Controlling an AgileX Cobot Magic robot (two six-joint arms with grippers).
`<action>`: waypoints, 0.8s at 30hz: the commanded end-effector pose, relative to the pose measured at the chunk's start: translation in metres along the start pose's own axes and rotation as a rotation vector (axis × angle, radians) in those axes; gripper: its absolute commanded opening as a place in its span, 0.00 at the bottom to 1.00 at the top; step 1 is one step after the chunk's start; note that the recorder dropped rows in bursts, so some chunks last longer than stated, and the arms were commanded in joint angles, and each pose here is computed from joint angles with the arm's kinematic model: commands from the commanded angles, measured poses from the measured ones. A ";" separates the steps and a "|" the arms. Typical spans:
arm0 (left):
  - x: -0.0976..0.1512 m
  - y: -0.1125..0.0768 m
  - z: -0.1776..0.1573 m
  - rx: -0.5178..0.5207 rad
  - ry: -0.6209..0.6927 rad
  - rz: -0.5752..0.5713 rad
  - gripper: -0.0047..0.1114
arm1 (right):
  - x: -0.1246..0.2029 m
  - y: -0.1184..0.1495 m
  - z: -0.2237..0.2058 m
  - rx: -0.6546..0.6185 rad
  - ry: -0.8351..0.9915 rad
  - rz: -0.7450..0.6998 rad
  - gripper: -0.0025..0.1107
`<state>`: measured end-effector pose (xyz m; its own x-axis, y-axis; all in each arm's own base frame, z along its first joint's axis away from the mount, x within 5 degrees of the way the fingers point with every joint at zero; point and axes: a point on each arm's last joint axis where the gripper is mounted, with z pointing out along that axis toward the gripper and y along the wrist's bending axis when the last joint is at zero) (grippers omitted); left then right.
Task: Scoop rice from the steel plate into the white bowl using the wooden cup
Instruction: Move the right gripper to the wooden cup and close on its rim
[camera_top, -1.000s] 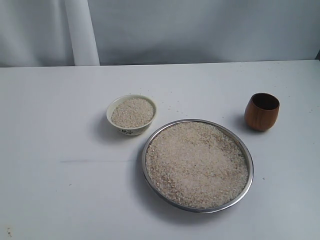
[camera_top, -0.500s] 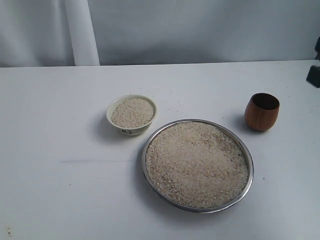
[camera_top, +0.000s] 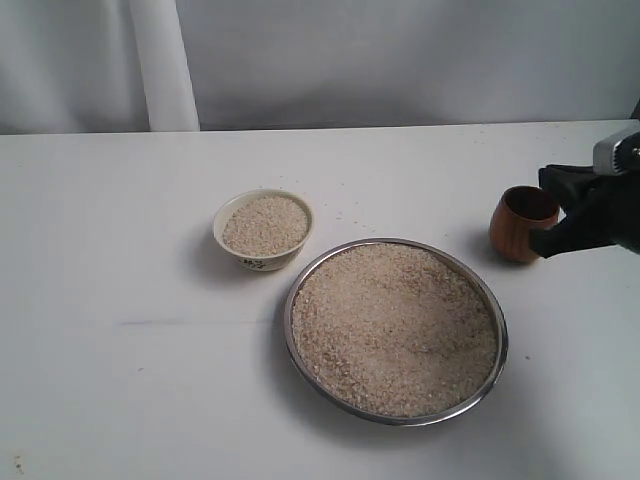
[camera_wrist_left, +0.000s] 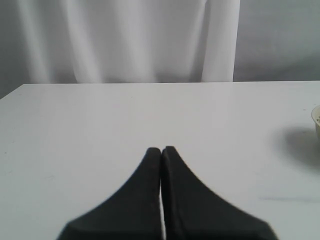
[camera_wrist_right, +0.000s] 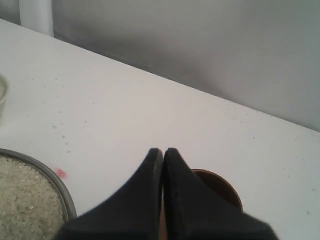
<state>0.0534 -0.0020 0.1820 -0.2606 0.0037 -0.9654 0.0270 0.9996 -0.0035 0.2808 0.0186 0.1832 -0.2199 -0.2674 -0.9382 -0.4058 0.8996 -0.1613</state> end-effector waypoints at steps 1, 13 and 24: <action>0.000 0.000 0.000 0.002 -0.007 -0.003 0.04 | 0.014 -0.004 0.010 0.019 0.011 0.008 0.18; 0.000 0.000 0.000 0.002 -0.007 -0.003 0.04 | 0.029 -0.007 0.018 0.066 0.045 0.119 0.84; 0.000 0.000 0.000 0.002 -0.007 -0.003 0.04 | 0.030 0.002 0.018 -0.042 0.061 0.089 0.84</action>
<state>0.0534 -0.0020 0.1820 -0.2606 0.0037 -0.9654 0.0270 0.9996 -0.0035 0.2884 0.0191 0.1487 -0.3217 -0.1867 -0.9283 -0.4017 0.9147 -0.0448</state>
